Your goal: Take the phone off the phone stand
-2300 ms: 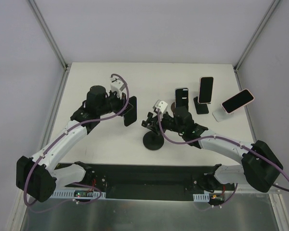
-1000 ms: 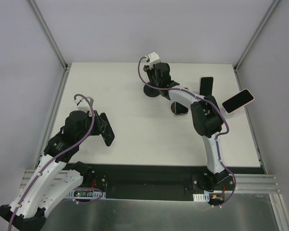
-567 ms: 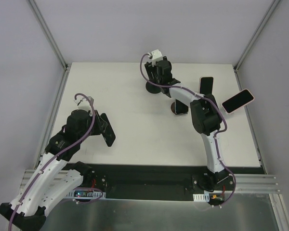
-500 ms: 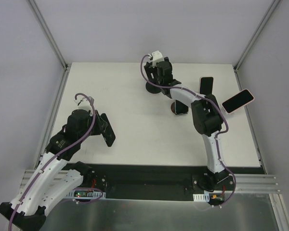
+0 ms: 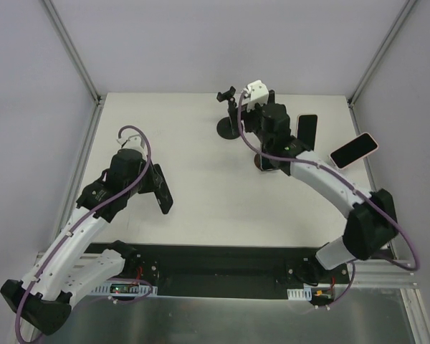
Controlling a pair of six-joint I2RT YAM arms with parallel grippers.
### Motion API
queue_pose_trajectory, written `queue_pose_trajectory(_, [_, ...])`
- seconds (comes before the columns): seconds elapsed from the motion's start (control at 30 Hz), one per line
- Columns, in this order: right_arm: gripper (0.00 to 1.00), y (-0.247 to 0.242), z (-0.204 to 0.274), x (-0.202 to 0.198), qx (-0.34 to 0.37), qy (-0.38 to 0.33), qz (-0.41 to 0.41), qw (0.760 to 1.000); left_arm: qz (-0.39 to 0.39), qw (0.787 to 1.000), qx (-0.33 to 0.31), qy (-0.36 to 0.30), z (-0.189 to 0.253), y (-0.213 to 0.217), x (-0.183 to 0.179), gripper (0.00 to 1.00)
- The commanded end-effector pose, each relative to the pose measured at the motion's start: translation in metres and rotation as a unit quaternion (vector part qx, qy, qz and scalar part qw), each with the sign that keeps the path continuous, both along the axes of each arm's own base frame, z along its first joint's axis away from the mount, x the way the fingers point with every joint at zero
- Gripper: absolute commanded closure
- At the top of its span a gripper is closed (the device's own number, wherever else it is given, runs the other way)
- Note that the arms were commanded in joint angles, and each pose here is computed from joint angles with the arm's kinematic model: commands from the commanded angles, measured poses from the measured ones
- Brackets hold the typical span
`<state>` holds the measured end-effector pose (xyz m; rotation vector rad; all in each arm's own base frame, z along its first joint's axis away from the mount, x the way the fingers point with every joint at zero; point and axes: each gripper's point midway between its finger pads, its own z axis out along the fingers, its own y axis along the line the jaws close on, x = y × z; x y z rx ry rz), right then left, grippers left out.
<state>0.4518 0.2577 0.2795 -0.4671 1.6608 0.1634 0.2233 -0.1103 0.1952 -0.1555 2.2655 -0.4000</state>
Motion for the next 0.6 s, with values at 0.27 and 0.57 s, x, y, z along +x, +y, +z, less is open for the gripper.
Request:
queue_pose_trajectory(0.27, [0.04, 0.078, 0.003, -0.21, -0.004, -0.005, 0.212, 0.977, 0.093, 0.978, -0.183, 0.046, 0.054, -0.042, 0.025, 1.0])
queue_pose_trajectory(0.57, [0.04, 0.13, -0.018, -0.28, -0.084, -0.033, 0.283, 0.955, 0.103, 0.96, -0.243, 0.095, 0.059, -0.064, 0.027, 1.0])
